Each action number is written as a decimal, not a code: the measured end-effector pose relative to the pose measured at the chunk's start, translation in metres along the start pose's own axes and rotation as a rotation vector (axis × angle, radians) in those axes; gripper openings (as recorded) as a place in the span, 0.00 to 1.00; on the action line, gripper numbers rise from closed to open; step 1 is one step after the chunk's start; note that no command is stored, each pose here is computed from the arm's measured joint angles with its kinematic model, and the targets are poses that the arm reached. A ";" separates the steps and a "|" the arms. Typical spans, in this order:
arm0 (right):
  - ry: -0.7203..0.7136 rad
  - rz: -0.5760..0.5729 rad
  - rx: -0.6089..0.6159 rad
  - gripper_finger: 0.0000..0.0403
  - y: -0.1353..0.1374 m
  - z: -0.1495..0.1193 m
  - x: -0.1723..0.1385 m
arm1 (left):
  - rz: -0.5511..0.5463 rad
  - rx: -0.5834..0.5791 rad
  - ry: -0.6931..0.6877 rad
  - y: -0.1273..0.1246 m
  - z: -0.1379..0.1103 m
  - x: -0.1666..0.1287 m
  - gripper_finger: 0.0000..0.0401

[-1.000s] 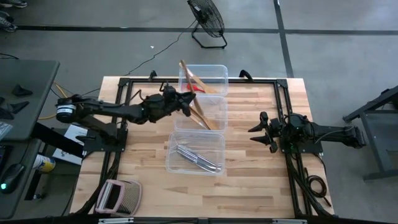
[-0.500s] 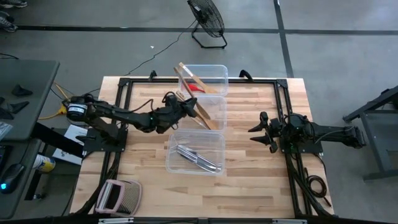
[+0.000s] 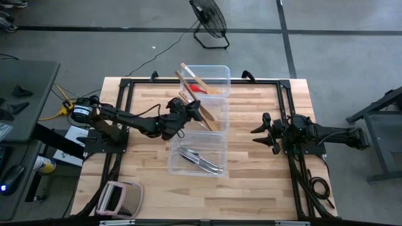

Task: Pick & Place Kitchen Items
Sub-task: Put the brown spatula into the middle transparent bin

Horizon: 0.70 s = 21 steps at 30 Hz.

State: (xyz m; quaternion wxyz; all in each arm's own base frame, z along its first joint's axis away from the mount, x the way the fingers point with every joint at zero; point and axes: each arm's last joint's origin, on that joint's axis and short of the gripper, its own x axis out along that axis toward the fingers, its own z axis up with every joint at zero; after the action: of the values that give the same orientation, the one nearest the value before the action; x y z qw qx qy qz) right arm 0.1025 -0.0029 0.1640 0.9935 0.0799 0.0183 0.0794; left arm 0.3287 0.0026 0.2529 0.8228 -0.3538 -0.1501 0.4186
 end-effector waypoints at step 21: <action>0.000 0.000 0.000 0.41 0.000 0.000 0.000 | 0.105 0.121 0.076 -0.010 -0.003 -0.004 0.19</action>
State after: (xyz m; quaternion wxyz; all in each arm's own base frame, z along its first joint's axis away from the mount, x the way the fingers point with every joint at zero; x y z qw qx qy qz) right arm 0.1025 -0.0029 0.1640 0.9934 0.0799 0.0184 0.0796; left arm 0.3338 -0.0065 0.2581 0.8246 -0.3267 -0.0744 0.4558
